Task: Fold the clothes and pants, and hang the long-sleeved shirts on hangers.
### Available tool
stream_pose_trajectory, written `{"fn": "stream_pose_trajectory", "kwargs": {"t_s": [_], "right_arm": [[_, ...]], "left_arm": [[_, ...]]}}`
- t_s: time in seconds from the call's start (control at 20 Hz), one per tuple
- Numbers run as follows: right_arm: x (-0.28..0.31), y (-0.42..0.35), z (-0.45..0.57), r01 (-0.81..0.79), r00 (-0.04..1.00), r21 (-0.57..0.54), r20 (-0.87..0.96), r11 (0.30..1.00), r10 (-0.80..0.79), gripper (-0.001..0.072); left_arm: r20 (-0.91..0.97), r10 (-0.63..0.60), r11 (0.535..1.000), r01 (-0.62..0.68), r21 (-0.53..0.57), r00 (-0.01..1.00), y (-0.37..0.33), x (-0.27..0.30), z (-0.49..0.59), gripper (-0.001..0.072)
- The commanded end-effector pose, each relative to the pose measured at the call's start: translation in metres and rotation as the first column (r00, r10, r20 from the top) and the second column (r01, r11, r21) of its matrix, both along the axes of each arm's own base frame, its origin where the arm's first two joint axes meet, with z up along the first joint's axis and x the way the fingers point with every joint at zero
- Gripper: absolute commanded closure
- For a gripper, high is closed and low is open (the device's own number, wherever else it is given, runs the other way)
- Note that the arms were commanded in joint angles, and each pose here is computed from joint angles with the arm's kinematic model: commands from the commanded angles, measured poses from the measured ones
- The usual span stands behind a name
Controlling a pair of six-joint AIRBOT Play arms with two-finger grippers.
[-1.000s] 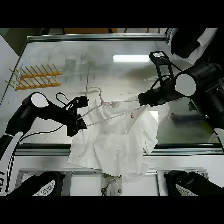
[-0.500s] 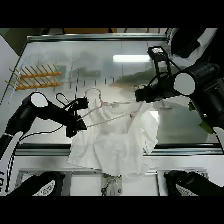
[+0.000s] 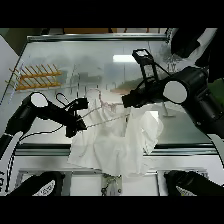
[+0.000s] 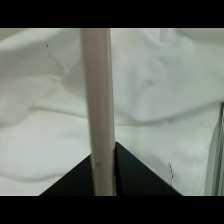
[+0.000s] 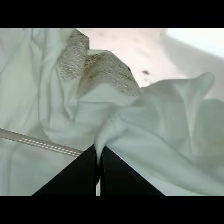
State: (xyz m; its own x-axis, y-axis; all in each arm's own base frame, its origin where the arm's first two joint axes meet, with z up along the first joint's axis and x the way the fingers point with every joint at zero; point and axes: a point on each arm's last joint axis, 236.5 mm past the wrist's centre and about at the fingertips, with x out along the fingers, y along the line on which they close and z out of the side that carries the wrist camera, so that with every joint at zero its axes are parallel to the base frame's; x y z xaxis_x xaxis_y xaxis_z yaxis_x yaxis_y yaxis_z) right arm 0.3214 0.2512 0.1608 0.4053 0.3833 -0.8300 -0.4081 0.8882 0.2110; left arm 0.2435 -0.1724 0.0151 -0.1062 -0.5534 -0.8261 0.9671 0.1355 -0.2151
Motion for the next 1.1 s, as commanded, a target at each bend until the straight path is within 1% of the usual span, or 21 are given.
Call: {"fn": "stream_pose_trajectory", "kwargs": {"t_s": [0.0,0.15,0.25,0.55,0.75,1.05], "right_arm": [[-0.007,0.041,0.018,-0.063,0.997,0.128,0.042,0.99,0.058,0.0694],[-0.015,0.065,0.029,-0.096,0.995,0.213,0.05,0.972,0.087,0.0694],[-0.02,0.073,0.032,-0.112,0.993,0.233,0.056,0.966,0.102,0.0694],[-0.028,0.088,0.023,-0.136,0.991,0.245,0.025,0.96,0.134,0.0694],[-0.032,0.104,0.022,-0.163,0.986,0.278,0.02,0.947,0.164,0.0694],[-0.034,0.11,0.023,-0.173,0.985,0.285,0.03,0.943,0.172,0.0693]], "left_arm": [[0.0,-0.001,1.0,0.001,0.0,1.0,0.0,0.0,0.0,0.0691],[0.002,-0.003,1.0,0.003,0.0,1.0,0.0,0.0,0.0,0.0691],[0.004,-0.006,1.0,0.006,-0.001,1.0,0.0,0.0,0.0,0.0691],[0.049,-0.006,1.0,0.006,-0.004,0.999,-0.001,0.009,-0.001,0.0691],[0.048,-0.007,1.0,0.007,-0.005,0.999,-0.001,0.009,0.0,0.0691],[0.046,-0.008,1.0,0.008,-0.005,0.999,-0.001,0.008,0.0,0.0691]]}}
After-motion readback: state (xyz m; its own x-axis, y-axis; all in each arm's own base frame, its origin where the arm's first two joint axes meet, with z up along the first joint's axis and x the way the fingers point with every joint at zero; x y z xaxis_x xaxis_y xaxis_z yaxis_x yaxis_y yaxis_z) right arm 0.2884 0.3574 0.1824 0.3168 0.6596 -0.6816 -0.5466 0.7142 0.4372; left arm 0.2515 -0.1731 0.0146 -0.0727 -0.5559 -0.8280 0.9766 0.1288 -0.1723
